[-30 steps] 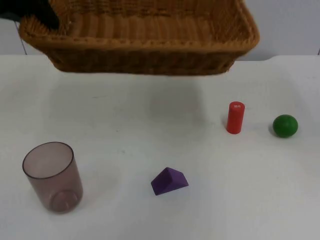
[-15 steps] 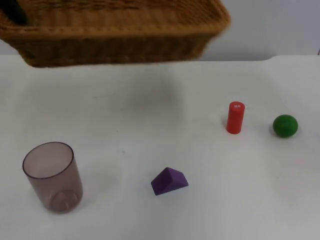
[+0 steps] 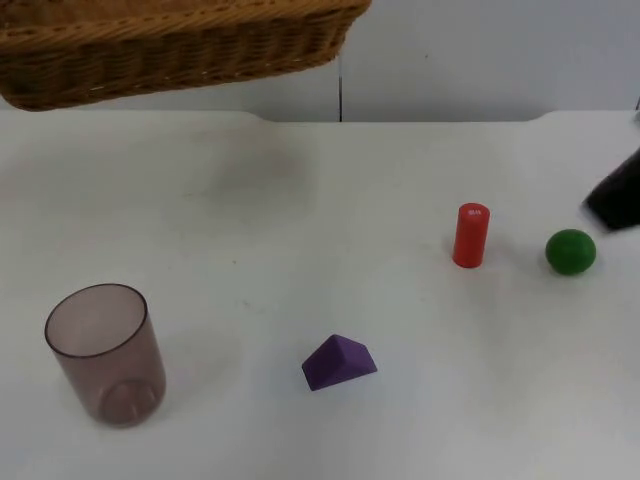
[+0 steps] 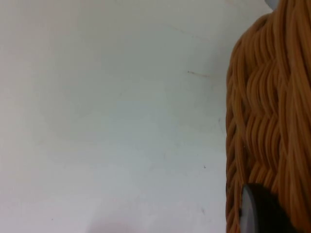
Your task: Pick up the basket with the left hand and place the triangular block into the basket with the right hand.
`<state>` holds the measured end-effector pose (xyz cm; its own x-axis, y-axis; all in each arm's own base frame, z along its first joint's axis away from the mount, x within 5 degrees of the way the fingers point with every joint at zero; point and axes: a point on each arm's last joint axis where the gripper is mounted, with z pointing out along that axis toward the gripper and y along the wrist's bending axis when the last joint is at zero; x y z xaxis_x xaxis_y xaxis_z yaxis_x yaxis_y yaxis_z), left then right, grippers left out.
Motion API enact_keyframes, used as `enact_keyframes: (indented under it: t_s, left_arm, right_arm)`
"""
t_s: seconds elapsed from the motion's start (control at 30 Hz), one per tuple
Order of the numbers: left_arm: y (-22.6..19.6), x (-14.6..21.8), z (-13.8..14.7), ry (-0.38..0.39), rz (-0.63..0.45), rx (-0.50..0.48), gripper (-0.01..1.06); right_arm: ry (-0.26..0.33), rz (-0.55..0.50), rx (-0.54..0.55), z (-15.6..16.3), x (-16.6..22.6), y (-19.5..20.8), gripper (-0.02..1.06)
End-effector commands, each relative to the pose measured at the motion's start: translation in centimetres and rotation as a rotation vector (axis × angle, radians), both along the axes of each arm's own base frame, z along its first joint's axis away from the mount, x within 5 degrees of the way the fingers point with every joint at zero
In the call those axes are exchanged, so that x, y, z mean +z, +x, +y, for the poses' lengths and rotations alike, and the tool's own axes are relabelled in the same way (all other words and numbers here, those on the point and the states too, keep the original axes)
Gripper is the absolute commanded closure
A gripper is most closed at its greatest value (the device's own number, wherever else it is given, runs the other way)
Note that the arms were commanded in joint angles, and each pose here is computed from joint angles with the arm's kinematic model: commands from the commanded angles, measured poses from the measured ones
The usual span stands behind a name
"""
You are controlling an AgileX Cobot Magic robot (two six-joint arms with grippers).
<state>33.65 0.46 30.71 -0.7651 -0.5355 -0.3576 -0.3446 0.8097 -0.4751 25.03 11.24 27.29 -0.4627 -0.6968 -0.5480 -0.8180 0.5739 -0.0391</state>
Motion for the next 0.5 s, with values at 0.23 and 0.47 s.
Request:
enact_keyframes:
  t_s: [0.23, 0.47]
  left_arm:
    - [-0.1, 0.8, -0.1, -0.02, -0.045, 0.0, 1.05]
    - [-0.1, 0.8, -0.1, -0.02, -0.045, 0.0, 1.05]
  right_arm:
    - [-0.149, -0.018, 0.334, 6.6, -8.9, 3.1, 0.0]
    - [-0.126, 0.068, 0.393, 9.5, -9.8, 6.2, 0.0]
